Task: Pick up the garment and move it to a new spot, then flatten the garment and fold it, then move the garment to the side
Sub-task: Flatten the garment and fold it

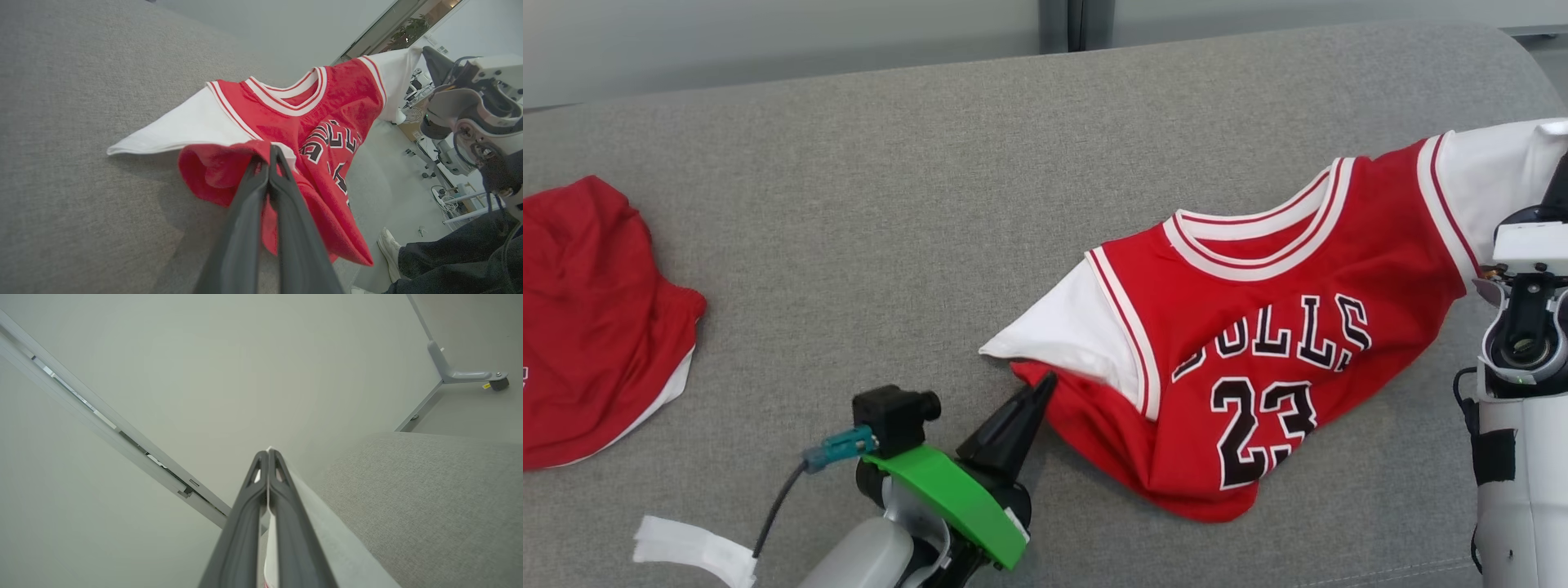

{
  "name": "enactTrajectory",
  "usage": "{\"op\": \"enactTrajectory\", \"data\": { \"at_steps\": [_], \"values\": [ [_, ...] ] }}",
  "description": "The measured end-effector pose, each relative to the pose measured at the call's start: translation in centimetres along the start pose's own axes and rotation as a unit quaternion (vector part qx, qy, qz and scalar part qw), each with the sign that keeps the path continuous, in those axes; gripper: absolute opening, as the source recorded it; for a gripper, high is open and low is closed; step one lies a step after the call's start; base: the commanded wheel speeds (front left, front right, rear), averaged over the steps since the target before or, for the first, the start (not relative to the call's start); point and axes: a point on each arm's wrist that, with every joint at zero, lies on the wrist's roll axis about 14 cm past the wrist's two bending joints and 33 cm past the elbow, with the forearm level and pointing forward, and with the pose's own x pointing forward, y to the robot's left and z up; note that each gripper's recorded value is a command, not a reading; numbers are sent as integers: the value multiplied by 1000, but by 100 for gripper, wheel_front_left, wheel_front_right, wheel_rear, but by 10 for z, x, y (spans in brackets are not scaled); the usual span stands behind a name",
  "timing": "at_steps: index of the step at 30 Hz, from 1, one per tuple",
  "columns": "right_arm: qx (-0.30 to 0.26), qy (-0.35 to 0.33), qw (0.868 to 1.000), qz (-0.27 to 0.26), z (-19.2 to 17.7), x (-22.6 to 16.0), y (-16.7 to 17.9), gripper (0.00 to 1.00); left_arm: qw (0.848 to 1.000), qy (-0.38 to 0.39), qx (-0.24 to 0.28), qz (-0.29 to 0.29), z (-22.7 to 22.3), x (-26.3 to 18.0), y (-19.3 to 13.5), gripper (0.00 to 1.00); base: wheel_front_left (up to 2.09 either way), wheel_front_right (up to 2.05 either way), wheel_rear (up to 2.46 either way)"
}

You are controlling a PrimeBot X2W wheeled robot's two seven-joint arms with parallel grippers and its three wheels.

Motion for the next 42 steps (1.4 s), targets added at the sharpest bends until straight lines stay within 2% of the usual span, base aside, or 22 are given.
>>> {"op": "enactTrajectory", "data": {
  "at_steps": [5, 10, 13, 17, 18, 19, 22, 25, 28, 30, 33, 35, 38, 42],
  "values": [
    [76, -33, 996, 26, 26, 1, 19, 0, 989, -113, -49, -80, 73, -6, -49, 0, 0, 0, 0],
    [178, -77, 980, 44, 64, 0, 32, 0, 971, -175, -37, -156, 124, -37, -91, 0, 0, 0, 0],
    [237, -107, 964, 60, 92, -5, 38, 0, 962, -215, -23, -166, 150, -60, -96, 0, 0, 0, 0],
    [300, -137, 940, 86, 123, -17, 45, 0, 959, -249, -9, -138, 170, -90, -85, 0, 0, 0, 0],
    [330, -147, 927, 105, 139, -22, 53, 0, 960, -255, -6, -113, 178, -101, -78, 0, 0, 0, 0],
    [347, -148, 919, 114, 145, -24, 58, 0, 961, -256, -8, -102, 180, -105, -74, 0, 0, 0, 0],
    [376, -118, 908, 142, 142, -26, 76, 0, 967, -238, -60, -65, 175, -108, -56, 0, 0, 0, 0],
    [369, -62, 917, 140, 110, -25, 84, 0, 972, -193, -133, -18, 157, -103, -28, 0, 0, 0, 0],
    [352, 15, 929, 112, 54, -22, 83, 0, 965, -131, -222, 52, 130, -94, 17, 0, 0, 0, 0],
    [339, 65, 934, 91, 13, -22, 82, 0, 958, -78, -257, 100, 106, -90, 49, 0, 0, 0, 0],
    [304, 116, 945, 38, -42, -22, 62, 0, 958, -15, -236, 165, 90, -90, 99, 0, 0, 0, 0],
    [280, 129, 951, 20, -63, -17, 55, 0, 958, 6, -210, 194, 95, -88, 126, 0, 0, 0, 0],
    [274, 126, 954, 8, -77, -2, 55, 0, 956, 35, -169, 236, 98, -87, 163, 0, 0, 0, 0],
    [275, 114, 955, -11, -86, 18, 48, 0, 941, 48, -155, 298, 96, -89, 214, 0, 0, 0, 0]
  ]
}}
